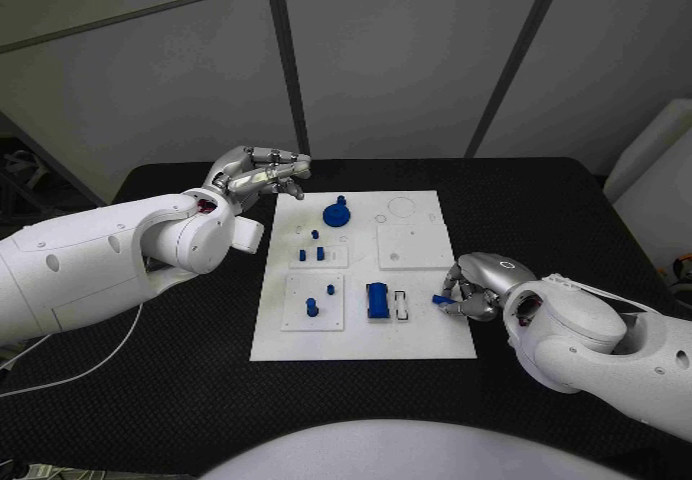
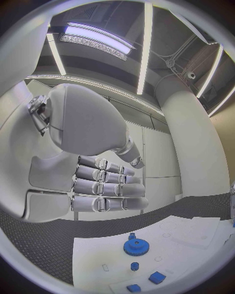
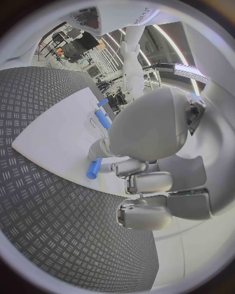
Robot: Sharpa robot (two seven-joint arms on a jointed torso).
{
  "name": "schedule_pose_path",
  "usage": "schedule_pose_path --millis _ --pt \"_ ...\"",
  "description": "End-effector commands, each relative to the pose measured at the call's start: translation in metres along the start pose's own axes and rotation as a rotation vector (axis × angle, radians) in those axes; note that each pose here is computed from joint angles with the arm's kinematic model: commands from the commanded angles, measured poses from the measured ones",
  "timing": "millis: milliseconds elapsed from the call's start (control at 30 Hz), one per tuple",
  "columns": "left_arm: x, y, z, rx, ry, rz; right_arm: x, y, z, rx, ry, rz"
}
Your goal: Assemble the parts on the task board
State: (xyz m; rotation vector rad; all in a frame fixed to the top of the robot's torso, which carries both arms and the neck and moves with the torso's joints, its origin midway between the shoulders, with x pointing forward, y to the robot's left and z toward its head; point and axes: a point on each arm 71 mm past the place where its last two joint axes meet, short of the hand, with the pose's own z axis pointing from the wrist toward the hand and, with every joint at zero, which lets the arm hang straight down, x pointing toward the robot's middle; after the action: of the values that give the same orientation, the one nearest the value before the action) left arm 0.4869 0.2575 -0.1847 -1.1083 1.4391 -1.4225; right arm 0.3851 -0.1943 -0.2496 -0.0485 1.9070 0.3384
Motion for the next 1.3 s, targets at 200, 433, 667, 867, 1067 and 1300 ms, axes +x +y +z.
schedule_pose_path --millis 200,433,667,867,1067,1300 --pt "0.0014 -0.0009 0.0002 0.002 0.01 -0.004 0.008 -0.006 -0.006 0.09 0.053 0.197" --pt "0.0015 -0.0009 0.0003 0.001 0.01 -0.004 0.002 0.001 -0.011 0.07 -0.006 0.285" --pt "0.0021 -0.0008 0.0006 0.002 0.012 -0.005 -0.002 0.013 -0.013 0.02 -0.054 0.342" --pt "0.0023 -0.0009 0.0005 0.001 0.013 -0.005 -0.001 0.024 -0.01 -0.009 -0.047 0.367" --pt "0.0035 -0.0009 0.0006 0.002 0.016 -0.007 0.005 0.033 -0.002 -0.024 0.008 0.362" --pt "0.0035 -0.0012 0.0001 0.001 0.017 -0.007 0.012 0.039 0.005 -0.027 0.074 0.331"
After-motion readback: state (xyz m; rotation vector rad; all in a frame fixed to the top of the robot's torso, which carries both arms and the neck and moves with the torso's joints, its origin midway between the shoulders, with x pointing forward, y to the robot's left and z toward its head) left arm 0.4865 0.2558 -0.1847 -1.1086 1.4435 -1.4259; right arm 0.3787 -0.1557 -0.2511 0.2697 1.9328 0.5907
